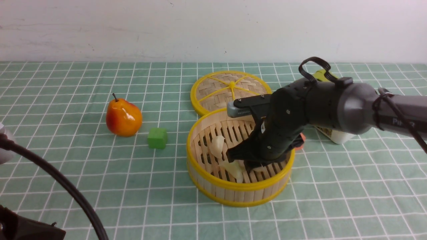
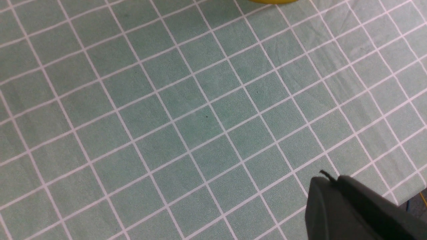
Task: Put the dumplings into the steamer on the table with the blue tablecloth.
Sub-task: 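Place the dumpling in the bamboo steamer basket with the right gripper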
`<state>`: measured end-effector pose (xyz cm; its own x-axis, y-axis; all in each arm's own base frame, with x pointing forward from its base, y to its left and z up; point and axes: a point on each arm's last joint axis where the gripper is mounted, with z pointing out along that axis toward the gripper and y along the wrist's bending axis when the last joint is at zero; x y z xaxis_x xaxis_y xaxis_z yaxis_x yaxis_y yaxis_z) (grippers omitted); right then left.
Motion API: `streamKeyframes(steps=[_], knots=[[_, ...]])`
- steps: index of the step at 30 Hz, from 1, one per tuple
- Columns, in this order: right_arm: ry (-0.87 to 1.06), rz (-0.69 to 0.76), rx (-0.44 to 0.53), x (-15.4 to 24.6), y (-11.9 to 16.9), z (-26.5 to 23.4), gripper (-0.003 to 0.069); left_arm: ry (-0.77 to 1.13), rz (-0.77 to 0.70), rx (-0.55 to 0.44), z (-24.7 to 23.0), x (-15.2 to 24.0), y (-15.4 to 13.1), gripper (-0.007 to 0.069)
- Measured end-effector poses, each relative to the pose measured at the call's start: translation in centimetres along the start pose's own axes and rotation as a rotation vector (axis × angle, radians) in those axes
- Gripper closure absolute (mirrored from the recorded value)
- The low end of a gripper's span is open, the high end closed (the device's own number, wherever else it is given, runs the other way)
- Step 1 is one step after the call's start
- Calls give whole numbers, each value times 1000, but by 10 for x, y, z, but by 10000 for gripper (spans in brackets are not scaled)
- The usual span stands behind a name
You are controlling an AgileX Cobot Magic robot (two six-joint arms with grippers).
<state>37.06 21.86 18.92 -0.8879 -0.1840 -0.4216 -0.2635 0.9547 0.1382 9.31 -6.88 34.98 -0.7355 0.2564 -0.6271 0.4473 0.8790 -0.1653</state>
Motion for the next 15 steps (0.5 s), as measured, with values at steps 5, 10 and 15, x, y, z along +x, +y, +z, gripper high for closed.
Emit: streamKeyframes(steps=[5, 10, 15], knots=[[-32, 0, -10, -6, 2, -14, 202, -2, 4, -7, 0, 0, 1, 600], [-150, -12, -46, -16, 7, -82, 222, -47, 9, -6, -10, 6, 2, 594], [-339, -64, -119, 9, 15, -165, 395, -204, 9, 26, -21, 39, 9, 589]])
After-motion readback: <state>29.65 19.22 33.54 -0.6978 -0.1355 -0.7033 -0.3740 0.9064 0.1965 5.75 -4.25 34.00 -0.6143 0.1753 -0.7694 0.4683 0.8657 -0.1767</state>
